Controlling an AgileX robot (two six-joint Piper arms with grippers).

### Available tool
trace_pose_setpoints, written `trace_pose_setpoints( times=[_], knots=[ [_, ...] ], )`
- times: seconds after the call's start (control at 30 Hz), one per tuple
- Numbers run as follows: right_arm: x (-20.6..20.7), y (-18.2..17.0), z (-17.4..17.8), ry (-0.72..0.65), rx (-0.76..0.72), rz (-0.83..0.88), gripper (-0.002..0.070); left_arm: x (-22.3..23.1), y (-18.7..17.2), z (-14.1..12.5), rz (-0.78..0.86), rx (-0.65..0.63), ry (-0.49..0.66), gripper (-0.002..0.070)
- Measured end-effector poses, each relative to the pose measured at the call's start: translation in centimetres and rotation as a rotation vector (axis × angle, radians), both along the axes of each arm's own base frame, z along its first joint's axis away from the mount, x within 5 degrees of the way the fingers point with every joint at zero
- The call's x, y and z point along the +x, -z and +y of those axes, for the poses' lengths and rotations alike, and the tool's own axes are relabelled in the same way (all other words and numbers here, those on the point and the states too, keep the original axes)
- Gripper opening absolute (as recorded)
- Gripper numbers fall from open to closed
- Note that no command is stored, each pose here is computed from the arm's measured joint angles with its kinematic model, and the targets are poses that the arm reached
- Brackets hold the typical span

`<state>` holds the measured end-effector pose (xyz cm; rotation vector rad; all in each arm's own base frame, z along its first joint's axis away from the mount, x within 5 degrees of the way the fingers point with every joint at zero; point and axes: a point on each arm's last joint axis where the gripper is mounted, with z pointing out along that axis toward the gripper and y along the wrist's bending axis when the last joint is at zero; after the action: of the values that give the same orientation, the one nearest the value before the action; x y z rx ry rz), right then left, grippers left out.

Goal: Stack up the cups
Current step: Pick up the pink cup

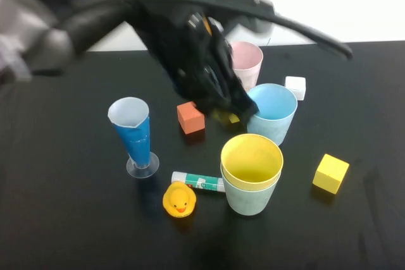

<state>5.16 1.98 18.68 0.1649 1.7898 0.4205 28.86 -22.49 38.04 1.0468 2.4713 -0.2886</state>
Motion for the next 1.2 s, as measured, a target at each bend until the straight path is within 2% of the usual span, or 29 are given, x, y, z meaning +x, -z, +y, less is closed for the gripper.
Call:
trace_pose_setpoints(
  times=[0.07, 0.17, 0.23, 0.37, 0.6, 0.77, 0.97, 1.2],
  knots=[
    [-0.2, -1.3, 0.0, -0.01, -0.039, -0.045, 0.0029, -0.9, -1.8, 0.9, -0.061, -0.012, -0.004, 0.0048],
    [-0.1, -3.5, 0.0, -0.011, -0.076, -0.076, 0.0029, -2.5, -4.4, 2.3, -0.138, -0.048, -0.008, 0.0015],
    [0.4, -4.8, -0.1, -0.016, -0.109, -0.05, 0.0029, -3.6, -5.2, 3.2, -0.177, -0.078, -0.011, 0.0007],
    [2.5, -7.2, 0.1, -0.098, -0.233, 0.106, 0.0029, -5.9, -4.7, 4.9, -0.226, -0.119, -0.018, 0.0003],
    [7.5, -11.9, 0.8, -0.39, -0.447, 0.331, 0.0029, -11.0, 0.7, 8.7, -0.202, -0.137, -0.061, 0.0002],
    [11.7, -14.5, 1.0, -0.554, -0.482, 0.456, 0.0029, -14.4, 4.6, 11.1, -0.164, -0.189, -0.149, 0.0002],
    [16.5, -18.5, 1.1, -0.664, -0.545, 0.448, 0.0029, -17.3, 7.5, 13.2, -0.192, -0.333, -0.256, 0.0002],
    [21.7, -22.2, 3.3, -0.778, -0.703, 0.404, 0.0029, -19.2, 7.6, 14.7, -0.282, -0.434, -0.263, 0.0002]
  ],
)
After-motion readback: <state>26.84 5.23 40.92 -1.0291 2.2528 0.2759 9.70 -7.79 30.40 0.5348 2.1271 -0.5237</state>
